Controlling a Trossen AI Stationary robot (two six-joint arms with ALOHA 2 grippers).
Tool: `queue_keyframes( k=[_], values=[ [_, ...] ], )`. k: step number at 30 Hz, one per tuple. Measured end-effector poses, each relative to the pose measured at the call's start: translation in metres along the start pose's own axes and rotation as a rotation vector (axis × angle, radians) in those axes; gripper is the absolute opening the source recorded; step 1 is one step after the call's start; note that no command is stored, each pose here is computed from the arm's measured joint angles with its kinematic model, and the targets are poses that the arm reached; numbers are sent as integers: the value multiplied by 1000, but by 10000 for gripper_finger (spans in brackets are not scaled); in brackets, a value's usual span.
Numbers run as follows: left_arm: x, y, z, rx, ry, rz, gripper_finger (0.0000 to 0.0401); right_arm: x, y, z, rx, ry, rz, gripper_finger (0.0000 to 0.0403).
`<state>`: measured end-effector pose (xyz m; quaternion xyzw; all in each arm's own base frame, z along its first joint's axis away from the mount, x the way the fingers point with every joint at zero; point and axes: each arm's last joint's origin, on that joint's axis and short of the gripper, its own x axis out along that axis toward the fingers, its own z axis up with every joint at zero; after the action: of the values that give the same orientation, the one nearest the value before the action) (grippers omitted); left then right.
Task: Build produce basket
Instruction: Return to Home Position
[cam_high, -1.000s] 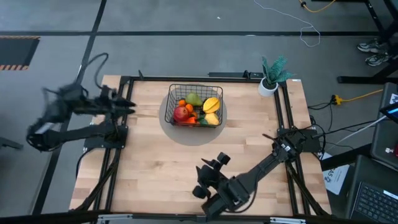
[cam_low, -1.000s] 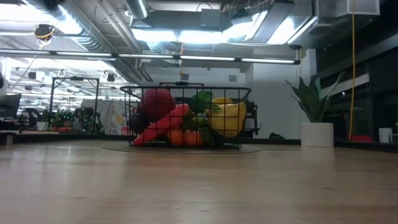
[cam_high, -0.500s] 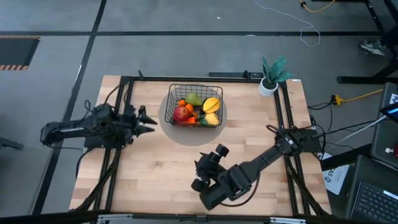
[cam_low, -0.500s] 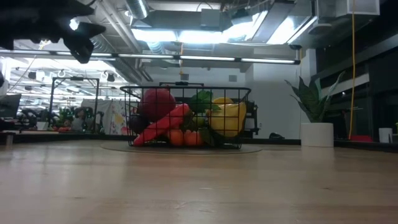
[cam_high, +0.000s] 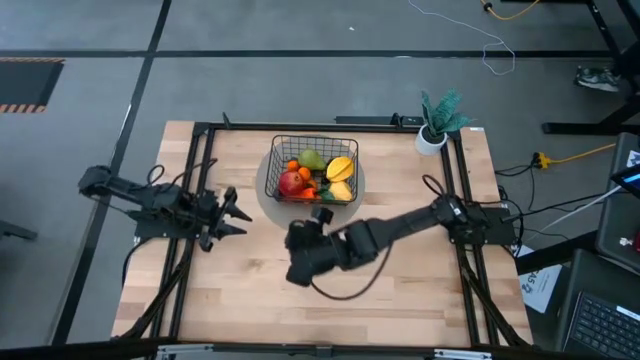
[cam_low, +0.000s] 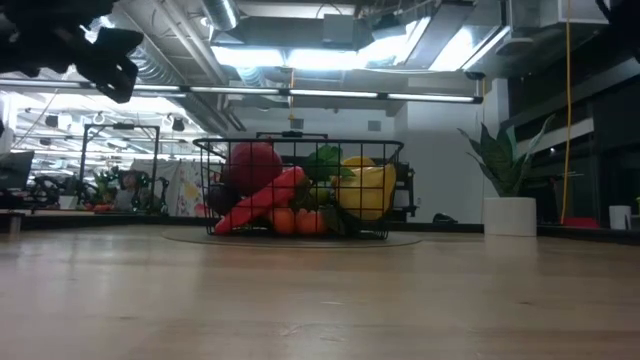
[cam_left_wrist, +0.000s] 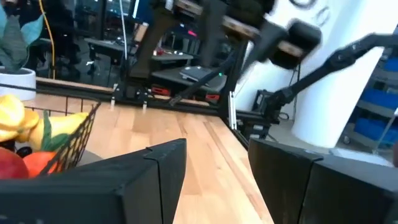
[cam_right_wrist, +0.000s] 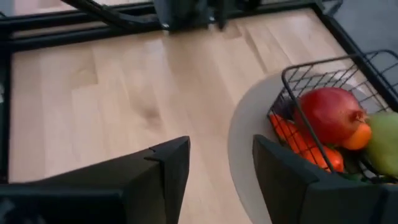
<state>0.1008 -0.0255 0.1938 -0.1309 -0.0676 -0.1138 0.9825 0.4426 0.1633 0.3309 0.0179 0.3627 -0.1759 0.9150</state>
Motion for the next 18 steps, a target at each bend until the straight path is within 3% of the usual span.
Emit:
queue_keyframes(
  k=[5, 12, 18],
  values=[
    [-1, -8, -8, 58, -34, -47, 163, 9, -21, 3, 24, 52, -62, 165],
    [-2, -10, -8, 89, -36, -64, 163, -4, -35, 6, -15, 21, -200, 165],
    [-1, -7, -12, 97, 2, -8, 163, 17, -41, 7, -56, 42, -139, 165]
  ],
)
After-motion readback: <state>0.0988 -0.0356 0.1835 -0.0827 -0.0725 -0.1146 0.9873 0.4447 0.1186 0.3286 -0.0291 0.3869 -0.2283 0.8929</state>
